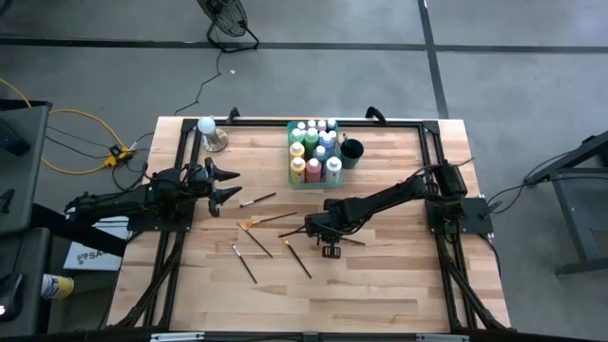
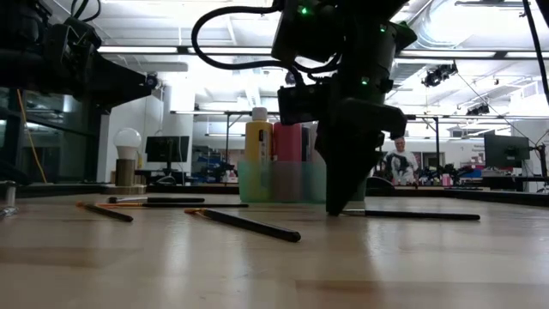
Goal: Pick & Place Paint Supplies
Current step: Put the silver paint brush into the green cup
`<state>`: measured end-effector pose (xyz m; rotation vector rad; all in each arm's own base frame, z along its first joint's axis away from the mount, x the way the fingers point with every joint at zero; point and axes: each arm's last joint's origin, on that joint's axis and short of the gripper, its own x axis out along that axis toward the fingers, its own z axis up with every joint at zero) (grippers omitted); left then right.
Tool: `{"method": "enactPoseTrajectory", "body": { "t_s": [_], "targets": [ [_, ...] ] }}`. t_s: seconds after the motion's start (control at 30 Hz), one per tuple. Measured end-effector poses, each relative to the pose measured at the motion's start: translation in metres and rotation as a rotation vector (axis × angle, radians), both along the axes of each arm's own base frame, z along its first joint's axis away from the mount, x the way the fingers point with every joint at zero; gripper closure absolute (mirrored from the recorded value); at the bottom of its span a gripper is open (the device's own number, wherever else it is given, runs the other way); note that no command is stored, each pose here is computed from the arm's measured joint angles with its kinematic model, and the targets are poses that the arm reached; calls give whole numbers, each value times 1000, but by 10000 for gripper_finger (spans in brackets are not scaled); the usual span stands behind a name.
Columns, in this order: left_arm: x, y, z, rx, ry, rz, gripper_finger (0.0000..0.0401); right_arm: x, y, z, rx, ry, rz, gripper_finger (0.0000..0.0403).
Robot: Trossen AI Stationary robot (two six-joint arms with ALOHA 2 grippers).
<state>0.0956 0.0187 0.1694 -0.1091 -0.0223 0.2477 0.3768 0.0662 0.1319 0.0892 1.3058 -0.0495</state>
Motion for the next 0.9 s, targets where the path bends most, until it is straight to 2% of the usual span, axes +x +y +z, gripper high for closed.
{"method": "enactPoseTrajectory", "body": {
  "t_s": [0.17, 0.33, 0.47, 0.73, 0.9],
  "targets": [
    [0, 0, 0, 0, 0, 0, 190, 0, 0, 0, -1, 1, -6, 394],
    [0, 0, 0, 0, 0, 0, 190, 0, 0, 0, 16, -4, -59, 398],
    [0, 0, 0, 0, 0, 0, 190, -1, -1, 9, 14, -42, -151, 399],
    [0, 0, 0, 0, 0, 0, 190, -9, -10, 63, -123, -265, -399, 399],
    [0, 0, 0, 0, 0, 0, 190, -27, -12, 98, -272, -413, -603, 399]
  ]
}}
